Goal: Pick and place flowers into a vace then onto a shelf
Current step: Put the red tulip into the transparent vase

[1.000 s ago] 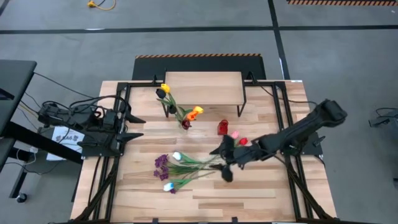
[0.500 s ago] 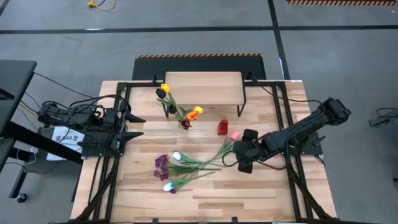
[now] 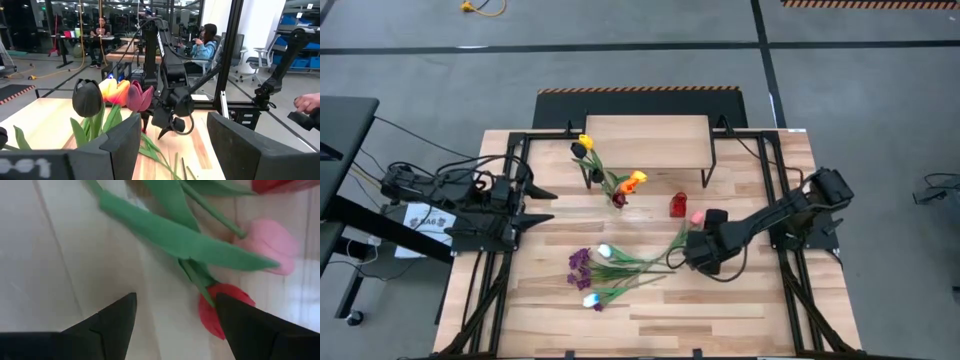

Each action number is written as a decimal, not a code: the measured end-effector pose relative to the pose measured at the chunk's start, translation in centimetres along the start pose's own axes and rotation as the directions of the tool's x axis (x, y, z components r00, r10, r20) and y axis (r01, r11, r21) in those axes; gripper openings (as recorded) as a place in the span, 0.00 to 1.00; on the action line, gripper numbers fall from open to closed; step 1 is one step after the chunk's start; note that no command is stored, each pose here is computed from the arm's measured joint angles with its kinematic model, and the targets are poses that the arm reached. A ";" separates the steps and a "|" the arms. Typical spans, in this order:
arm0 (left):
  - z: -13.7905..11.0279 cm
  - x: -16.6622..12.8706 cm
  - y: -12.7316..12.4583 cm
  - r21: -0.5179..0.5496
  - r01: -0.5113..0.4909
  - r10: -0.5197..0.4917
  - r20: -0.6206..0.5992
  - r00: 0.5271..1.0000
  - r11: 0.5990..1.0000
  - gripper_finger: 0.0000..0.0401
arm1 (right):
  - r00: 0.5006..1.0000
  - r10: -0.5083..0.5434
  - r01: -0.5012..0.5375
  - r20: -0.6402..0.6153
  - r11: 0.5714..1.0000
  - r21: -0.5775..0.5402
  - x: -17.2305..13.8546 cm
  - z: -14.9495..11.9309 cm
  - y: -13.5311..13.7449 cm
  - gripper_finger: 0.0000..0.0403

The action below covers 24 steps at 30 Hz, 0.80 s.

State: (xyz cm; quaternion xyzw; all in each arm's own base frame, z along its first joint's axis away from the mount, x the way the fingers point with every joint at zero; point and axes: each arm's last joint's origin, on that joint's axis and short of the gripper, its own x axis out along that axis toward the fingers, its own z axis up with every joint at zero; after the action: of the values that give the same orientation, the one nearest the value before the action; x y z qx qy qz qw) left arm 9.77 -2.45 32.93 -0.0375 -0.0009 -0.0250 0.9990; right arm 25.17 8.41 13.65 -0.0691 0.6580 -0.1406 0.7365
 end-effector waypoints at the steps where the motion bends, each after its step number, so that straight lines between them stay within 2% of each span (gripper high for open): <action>1: 0.0 0.0 0.0 0.000 0.000 0.000 -0.001 1.000 1.000 0.54 | 1.000 -0.005 0.005 -0.009 1.000 0.002 0.3 0.2 0.0 0.66; 8: 0.0 0.0 0.0 0.000 0.001 -0.001 -0.001 1.000 1.000 0.54 | 0.999 -0.042 0.041 -0.027 0.998 -0.054 1.2 0.3 0.1 0.62; 18: -0.1 0.0 0.0 0.002 0.002 -0.002 -0.009 1.000 1.000 0.54 | 0.997 -0.045 0.051 0.063 0.994 -0.097 -0.2 1.4 -0.1 0.45; 24: -0.1 0.0 0.0 0.002 0.002 -0.002 -0.009 1.000 1.000 0.54 | 0.998 -0.026 0.034 0.065 0.991 -0.128 -0.1 1.6 -0.2 0.37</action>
State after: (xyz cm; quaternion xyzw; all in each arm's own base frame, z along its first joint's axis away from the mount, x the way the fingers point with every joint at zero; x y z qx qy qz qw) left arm 9.78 -2.46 32.85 -0.0362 0.0032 -0.0262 0.9990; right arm 26.71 8.08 14.00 -0.1310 0.6410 -0.1065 0.7487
